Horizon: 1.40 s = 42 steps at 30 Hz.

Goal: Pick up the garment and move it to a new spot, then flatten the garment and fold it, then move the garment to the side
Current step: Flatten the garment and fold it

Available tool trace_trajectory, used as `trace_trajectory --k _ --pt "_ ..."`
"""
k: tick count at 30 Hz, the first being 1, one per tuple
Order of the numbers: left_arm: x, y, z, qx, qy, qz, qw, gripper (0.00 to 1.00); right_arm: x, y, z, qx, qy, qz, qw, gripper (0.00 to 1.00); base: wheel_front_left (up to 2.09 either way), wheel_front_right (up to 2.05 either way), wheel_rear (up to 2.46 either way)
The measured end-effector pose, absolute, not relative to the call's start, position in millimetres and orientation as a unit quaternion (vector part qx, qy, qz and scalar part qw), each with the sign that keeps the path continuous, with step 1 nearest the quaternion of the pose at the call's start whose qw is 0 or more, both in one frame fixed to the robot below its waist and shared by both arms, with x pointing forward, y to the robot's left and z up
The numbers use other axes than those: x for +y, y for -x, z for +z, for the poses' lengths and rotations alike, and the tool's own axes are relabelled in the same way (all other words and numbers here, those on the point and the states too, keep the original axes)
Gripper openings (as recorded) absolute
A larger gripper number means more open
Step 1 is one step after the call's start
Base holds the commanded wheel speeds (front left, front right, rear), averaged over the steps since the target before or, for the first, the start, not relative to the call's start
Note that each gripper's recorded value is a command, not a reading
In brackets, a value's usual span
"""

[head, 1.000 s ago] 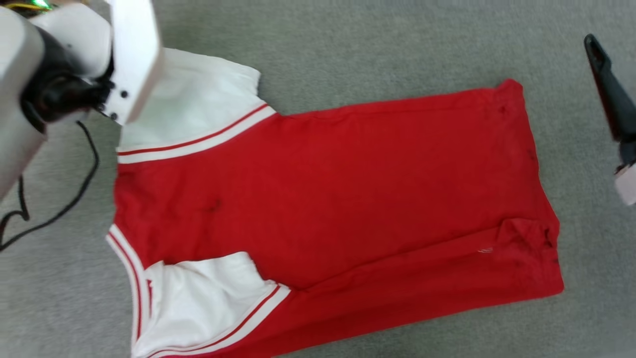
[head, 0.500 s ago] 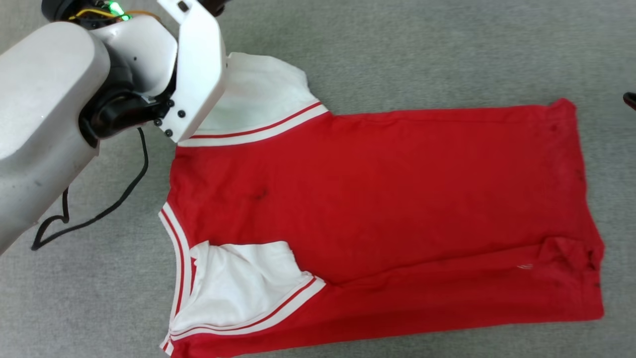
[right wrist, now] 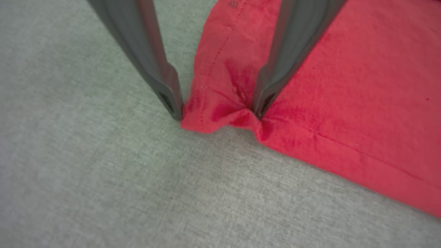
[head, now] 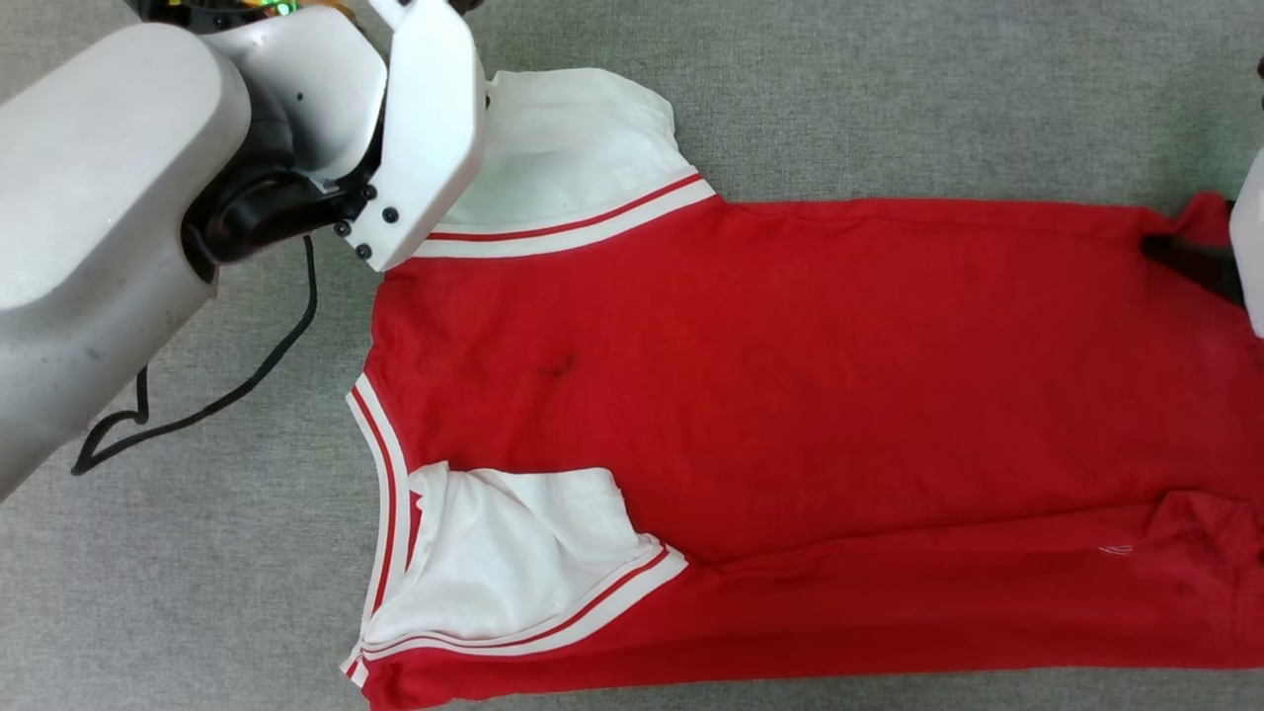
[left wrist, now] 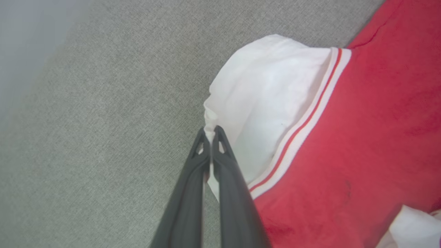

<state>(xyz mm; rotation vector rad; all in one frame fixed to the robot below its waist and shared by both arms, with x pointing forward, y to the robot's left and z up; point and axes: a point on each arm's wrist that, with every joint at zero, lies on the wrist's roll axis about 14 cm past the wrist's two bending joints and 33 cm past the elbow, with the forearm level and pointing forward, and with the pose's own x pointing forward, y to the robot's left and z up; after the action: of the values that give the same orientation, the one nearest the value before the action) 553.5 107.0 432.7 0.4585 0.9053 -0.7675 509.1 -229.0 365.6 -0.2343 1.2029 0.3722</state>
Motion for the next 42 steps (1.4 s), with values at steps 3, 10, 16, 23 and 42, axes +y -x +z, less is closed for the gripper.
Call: trace_trajectory --k 3,10,16,23,42 --pt "109 -553 428 0.425 -0.212 -0.358 0.804 0.00 -226 -507 356 0.561 0.111 0.179 0.800 1.00 0.00 0.00 0.00" --pt "117 -552 434 0.418 -0.200 -0.347 0.815 0.00 -223 -511 365 0.524 0.101 0.183 0.826 0.00 0.00 0.00 0.00" --pt "121 -541 454 0.395 -0.194 -0.346 0.828 0.00 -225 -515 397 0.469 0.100 0.183 0.858 0.00 0.00 0.00 0.00" --pt "131 -511 476 0.380 -0.197 -0.348 0.834 0.00 -222 -498 428 0.420 0.110 0.196 0.879 0.00 0.00 0.00 0.00" --pt "138 -380 465 0.424 -0.183 -0.378 0.802 0.00 -224 -415 434 0.412 0.094 0.211 0.882 0.00 0.00 0.00 0.00"
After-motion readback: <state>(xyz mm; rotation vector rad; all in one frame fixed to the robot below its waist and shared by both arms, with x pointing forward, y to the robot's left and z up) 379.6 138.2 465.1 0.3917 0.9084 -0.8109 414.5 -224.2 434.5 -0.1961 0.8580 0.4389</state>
